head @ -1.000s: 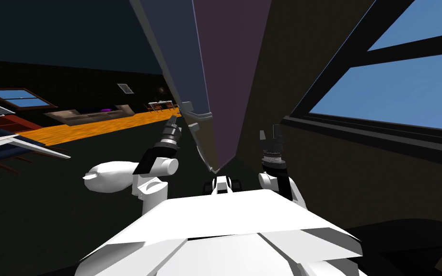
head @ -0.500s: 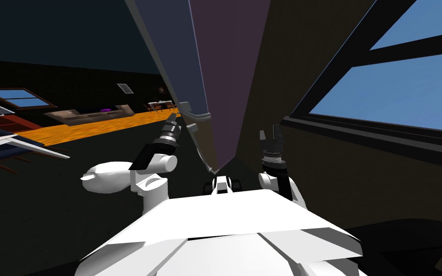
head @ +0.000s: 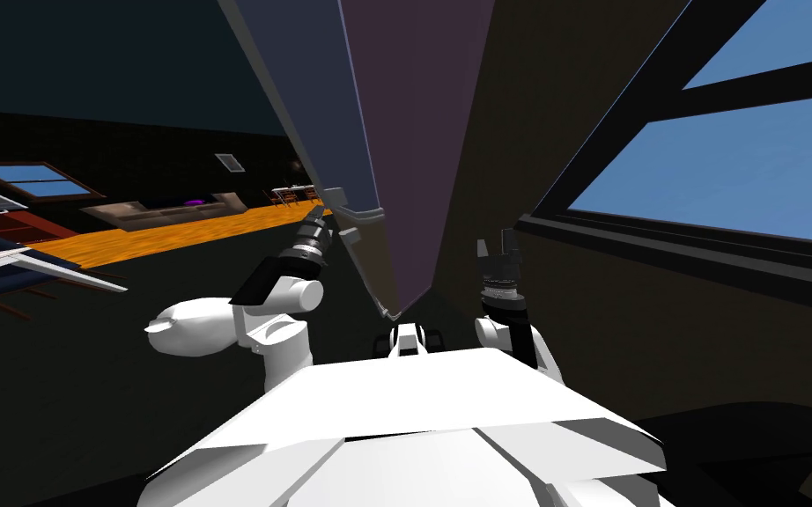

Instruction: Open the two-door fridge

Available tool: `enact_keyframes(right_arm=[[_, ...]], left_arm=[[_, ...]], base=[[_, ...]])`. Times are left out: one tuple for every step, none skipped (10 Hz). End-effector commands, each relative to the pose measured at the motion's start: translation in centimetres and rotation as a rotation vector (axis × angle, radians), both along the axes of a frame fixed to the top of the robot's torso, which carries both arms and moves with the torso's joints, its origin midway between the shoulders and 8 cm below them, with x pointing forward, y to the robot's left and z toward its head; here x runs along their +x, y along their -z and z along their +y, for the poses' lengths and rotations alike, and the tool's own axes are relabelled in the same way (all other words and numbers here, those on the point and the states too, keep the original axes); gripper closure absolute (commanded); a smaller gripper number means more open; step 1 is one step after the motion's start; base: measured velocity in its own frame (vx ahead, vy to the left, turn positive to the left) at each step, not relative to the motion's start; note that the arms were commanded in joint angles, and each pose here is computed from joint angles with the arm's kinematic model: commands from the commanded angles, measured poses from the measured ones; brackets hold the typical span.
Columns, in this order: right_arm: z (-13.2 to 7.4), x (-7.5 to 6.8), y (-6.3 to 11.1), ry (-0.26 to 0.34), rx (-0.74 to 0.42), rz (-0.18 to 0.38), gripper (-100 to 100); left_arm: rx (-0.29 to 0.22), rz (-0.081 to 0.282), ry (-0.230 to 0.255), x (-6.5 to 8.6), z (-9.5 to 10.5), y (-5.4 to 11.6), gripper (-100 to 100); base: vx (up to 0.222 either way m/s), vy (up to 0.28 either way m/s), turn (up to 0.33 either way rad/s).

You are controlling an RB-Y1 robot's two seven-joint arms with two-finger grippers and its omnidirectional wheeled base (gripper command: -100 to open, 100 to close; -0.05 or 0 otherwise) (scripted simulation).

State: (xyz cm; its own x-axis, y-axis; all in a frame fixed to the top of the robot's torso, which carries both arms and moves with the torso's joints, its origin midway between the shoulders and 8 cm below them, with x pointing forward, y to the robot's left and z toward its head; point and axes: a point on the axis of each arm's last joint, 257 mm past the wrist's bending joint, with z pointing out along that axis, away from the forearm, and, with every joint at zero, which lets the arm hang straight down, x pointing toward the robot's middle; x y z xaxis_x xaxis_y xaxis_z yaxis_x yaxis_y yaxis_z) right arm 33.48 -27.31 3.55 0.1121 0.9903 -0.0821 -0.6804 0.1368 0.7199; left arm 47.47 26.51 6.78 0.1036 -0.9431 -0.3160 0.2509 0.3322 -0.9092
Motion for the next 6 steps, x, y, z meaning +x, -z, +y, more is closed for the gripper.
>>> enact_keyframes(right_arm=[[0.0, 0.0, 0.0, 0.000, 0.000, 0.000, 0], [0.0, 0.0, 0.0, 0.000, 0.000, 0.000, 0], [0.0, 0.0, 0.0, 0.000, 0.000, 0.000, 0], [0.0, 0.0, 0.0, 0.000, 0.000, 0.000, 0], [0.0, 0.0, 0.0, 0.000, 0.000, 0.000, 0], [0.0, 0.0, 0.0, 0.000, 0.000, 0.000, 0]], left_arm=[[0.005, 0.021, -0.004, 0.3, 0.0, -0.2, -100], [0.009, 0.032, -0.006, 0.5, 0.0, -0.6, -100], [0.014, 0.031, -0.008, 0.5, 0.0, -1.3, -100], [0.013, 0.049, -0.009, 0.6, 0.0, -0.8, -100], [0.018, 0.058, -0.011, 0.7, 0.0, -1.2, -100], [0.023, 0.059, -0.013, 0.7, 0.0, -1.8, -100]], base=[[0.013, -0.024, 0.002], [0.018, -0.017, 0.002], [0.017, -0.032, 0.013], [0.015, -0.027, 0.004], [0.015, -0.028, 0.010], [0.010, -0.039, 0.007]])
